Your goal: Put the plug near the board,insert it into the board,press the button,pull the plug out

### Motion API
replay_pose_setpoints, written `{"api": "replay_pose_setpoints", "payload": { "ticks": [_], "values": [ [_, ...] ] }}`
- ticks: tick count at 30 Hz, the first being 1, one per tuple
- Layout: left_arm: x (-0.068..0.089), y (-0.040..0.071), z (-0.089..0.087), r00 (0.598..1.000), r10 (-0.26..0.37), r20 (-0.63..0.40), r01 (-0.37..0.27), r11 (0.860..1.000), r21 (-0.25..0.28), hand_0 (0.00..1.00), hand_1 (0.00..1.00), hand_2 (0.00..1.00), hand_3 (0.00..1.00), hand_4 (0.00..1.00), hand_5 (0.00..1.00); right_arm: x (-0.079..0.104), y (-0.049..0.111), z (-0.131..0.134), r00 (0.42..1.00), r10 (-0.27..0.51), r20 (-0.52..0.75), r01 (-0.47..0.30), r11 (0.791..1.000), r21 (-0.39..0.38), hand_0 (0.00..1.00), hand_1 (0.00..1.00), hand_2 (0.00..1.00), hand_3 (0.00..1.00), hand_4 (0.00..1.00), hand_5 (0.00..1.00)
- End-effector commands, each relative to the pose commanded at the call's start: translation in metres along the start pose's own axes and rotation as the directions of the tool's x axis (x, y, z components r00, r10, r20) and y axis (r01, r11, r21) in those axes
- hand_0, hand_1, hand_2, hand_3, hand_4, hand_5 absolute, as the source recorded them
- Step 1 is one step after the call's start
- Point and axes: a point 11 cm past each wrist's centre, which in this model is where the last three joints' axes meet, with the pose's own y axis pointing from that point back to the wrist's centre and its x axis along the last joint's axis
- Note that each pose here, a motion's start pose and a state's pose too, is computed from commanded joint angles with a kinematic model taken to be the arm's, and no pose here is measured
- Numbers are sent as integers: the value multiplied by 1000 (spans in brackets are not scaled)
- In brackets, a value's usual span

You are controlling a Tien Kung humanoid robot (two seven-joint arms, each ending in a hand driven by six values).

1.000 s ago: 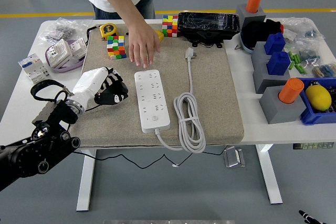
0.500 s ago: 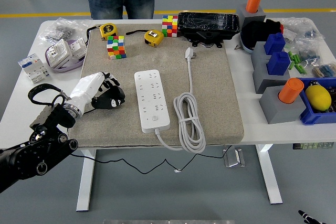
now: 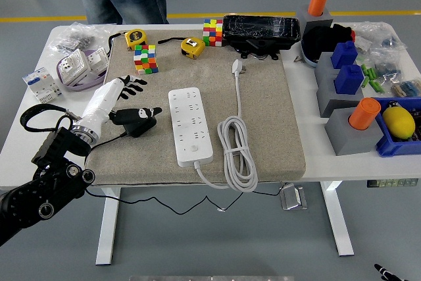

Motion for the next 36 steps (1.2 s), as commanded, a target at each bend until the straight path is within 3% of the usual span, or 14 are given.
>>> {"api": "replay_pose_setpoints", "payload": {
  "ticks": [1, 2, 7, 8, 12, 20, 36],
  "values": [
    [0, 2, 0, 999, 5, -46, -5, 1000, -2, 460, 563, 582, 619, 998, 338, 0, 0, 0, 1000, 1, 0, -1, 1000, -1, 610, 640, 644, 552, 953, 481],
    [1, 3, -1, 996, 10, -86, -10, 1000, 1, 382, 448, 510, 545, 998, 345, 0, 0, 1, 1000, 1, 0, -1, 1000, -2, 610, 640, 644, 552, 952, 482],
    [5, 12, -8, 945, 60, -323, -56, 998, 21, 382, 448, 510, 545, 998, 345, 0, 0, 0, 1000, 3, 3, -3, 1000, -3, 610, 640, 644, 552, 952, 482],
    [7, 14, -9, 926, 71, -370, -63, 997, 35, 367, 419, 502, 537, 898, 327, 0, 0, 1, 1000, 4, 3, -4, 1000, -5, 611, 640, 644, 552, 951, 483],
    [9, 18, -14, 867, 102, -488, -69, 994, 84, 367, 419, 502, 537, 898, 327, 1, 0, 2, 1000, 5, 7, -5, 1000, -7, 611, 640, 644, 552, 951, 483],
    [15, 21, -14, 860, 112, -499, -78, 993, 89, 380, 428, 502, 539, 831, 305, 0, 0, 2, 1000, 5, 9, -5, 1000, -8, 611, 640, 644, 552, 951, 486],
    [16, 35, -20, 865, 85, -495, -44, 995, 95, 382, 429, 505, 541, 826, 307, 1, 0, 10, 1000, 6, 7, -6, 1000, -27, 611, 640, 644, 552, 949, 487]
  ]
}}
